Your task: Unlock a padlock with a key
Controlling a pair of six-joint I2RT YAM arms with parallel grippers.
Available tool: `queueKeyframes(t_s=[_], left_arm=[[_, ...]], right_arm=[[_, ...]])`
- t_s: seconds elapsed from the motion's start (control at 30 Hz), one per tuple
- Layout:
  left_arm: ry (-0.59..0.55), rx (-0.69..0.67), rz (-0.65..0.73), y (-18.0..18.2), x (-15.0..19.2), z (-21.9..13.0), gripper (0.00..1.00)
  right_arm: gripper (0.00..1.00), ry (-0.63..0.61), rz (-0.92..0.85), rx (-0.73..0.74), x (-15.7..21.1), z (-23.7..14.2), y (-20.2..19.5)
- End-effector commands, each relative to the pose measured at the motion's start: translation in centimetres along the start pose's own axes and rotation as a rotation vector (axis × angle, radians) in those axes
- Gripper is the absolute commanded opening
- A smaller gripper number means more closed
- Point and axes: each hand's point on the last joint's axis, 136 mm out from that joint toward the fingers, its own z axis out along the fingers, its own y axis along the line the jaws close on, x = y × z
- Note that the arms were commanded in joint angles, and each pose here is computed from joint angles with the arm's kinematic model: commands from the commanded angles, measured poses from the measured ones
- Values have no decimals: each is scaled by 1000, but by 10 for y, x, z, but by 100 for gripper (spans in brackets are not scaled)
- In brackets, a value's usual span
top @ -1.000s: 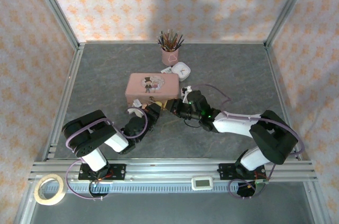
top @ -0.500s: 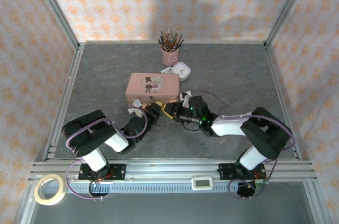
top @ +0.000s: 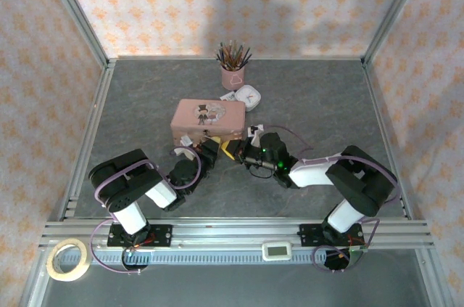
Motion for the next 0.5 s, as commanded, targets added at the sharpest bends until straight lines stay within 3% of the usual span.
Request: queueKeyframes(t_s=[0.0,0.2,0.37,0.47], left_arm=[[66,153,10,-33,12,-9,0],[103,223,194,-40,19,-16,0],[134,325,354,-66,31,-14,0],[132,350,423,-71,34,-14,0]], right_arm=[[0,-13,101,-141,-10,-6,32],[0,134,393,-363,-9,-24,91],[0,345,646,-672,-10,-45,162],[0,416,677,-737,-14,-44,183]])
